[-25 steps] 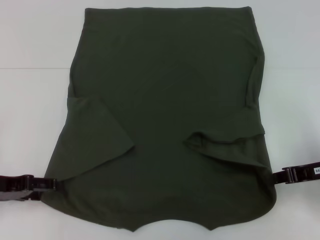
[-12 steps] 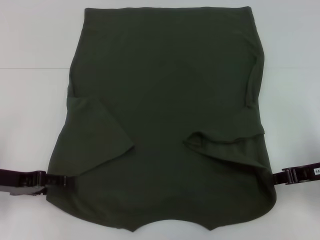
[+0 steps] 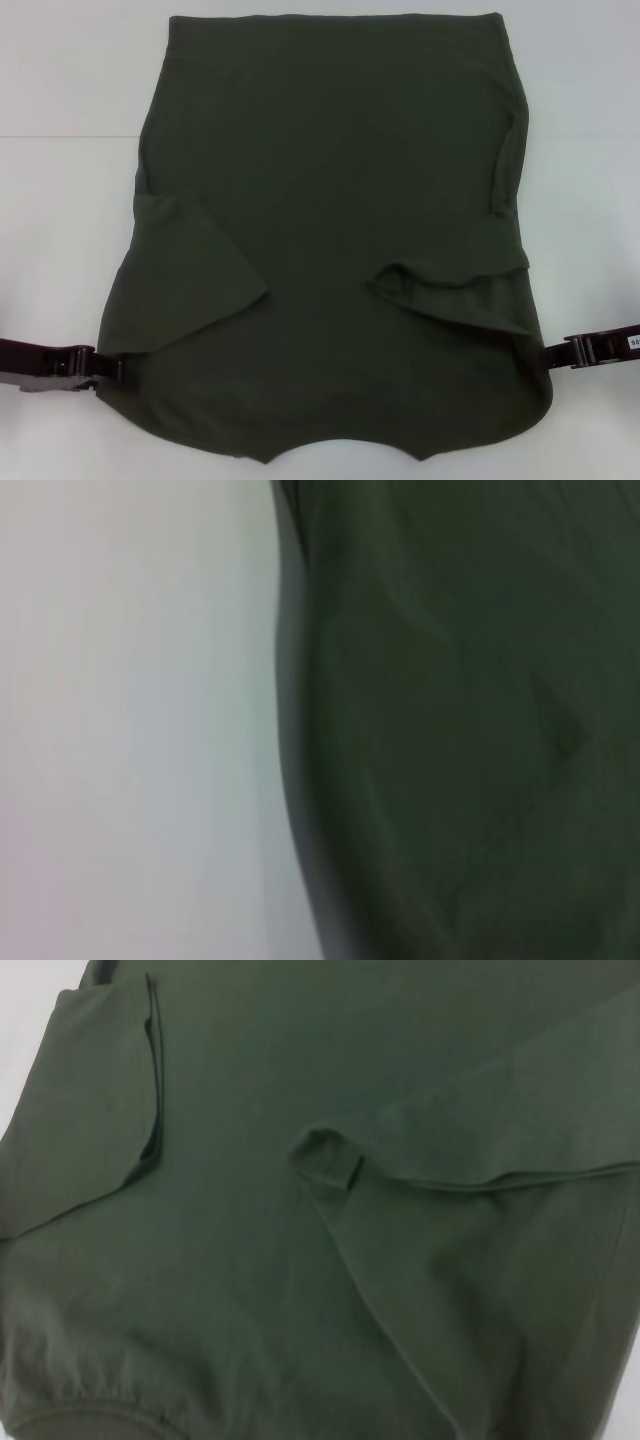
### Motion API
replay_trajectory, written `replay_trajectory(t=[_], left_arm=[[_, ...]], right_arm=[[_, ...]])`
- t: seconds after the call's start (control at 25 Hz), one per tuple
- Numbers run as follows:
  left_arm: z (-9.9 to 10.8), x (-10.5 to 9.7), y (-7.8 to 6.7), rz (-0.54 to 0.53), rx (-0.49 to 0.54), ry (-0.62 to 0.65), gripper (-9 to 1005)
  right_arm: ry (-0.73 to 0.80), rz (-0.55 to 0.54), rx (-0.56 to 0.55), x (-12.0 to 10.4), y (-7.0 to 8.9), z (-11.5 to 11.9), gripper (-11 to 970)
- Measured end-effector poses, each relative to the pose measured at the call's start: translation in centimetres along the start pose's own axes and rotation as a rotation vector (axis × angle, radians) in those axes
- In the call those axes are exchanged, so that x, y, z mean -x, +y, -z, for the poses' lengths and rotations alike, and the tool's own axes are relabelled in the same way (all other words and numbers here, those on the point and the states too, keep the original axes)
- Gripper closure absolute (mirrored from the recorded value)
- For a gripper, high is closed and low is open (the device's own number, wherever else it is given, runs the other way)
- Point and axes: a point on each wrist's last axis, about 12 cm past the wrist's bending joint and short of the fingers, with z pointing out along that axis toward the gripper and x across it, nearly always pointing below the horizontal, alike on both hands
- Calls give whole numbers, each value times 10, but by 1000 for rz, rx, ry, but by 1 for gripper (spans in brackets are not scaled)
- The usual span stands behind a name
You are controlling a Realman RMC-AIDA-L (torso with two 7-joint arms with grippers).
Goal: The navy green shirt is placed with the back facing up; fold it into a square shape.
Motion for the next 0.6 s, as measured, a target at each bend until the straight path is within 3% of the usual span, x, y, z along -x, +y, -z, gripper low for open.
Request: replay_trajectory(t=[0.48, 0.6], left_arm=[[3, 0, 3, -9, 3, -14, 907], [4, -1, 3, -12, -1, -12, 922]], right_arm=[[0, -12, 5, -1, -1, -2, 936], [-1, -5, 6, -2, -3, -1, 936]])
